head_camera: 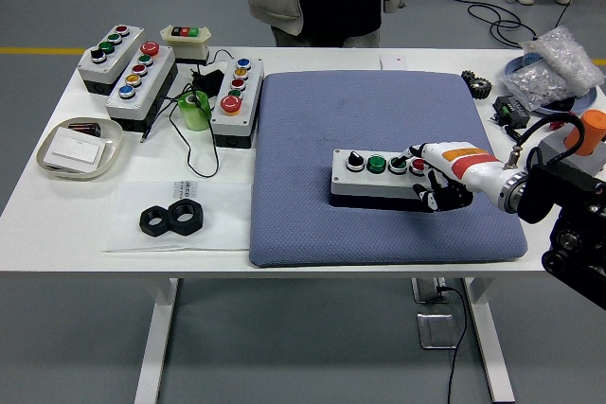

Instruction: Pick up the button,place it on the desk,press the button,press the button

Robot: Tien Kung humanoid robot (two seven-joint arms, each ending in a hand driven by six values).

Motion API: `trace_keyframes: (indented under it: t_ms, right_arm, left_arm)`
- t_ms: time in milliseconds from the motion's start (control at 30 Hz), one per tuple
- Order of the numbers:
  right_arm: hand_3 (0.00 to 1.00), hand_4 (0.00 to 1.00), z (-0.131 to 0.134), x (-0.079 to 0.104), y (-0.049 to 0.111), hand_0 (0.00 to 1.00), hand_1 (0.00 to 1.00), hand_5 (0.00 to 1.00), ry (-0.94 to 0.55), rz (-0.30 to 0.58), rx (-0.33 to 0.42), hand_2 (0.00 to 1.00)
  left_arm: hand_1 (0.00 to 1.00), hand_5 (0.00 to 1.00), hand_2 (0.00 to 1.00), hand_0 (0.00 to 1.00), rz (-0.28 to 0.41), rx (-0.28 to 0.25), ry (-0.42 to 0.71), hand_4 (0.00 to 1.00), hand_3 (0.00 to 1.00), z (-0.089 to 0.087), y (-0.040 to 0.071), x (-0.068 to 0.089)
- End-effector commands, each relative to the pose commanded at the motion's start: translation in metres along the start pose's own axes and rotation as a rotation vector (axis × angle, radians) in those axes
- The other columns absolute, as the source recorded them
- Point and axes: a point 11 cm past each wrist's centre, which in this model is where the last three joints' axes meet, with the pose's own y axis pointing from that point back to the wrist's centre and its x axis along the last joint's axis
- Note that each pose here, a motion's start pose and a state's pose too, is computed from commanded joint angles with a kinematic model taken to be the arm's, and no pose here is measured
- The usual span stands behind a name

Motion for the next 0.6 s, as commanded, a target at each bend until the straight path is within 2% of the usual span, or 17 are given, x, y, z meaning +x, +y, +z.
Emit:
trace_keyframes:
  t_ms: [367, 600]
  right_arm:
    - [0.748, 0.523, 0.004, -0.009, -0.002, 0.246, 0.011, 0.002, 0.001, -0.045, -0.02, 0.136]
    - [0.754, 0.521, -0.001, 0.012, 0.001, 0.241, 0.011, 0.002, -0.014, 0.034, 0.0, 0.133]
  left_arm:
    - [0.782, 0.998, 0.855, 0.747, 0.0, 0.0, 0.001, 0.548, 0.773, 0.0, 0.0, -0.001]
    - [0.783, 0.998, 0.856, 0.747, -0.001, 0.0, 0.001, 0.549, 0.773, 0.001, 0.0, -0.001]
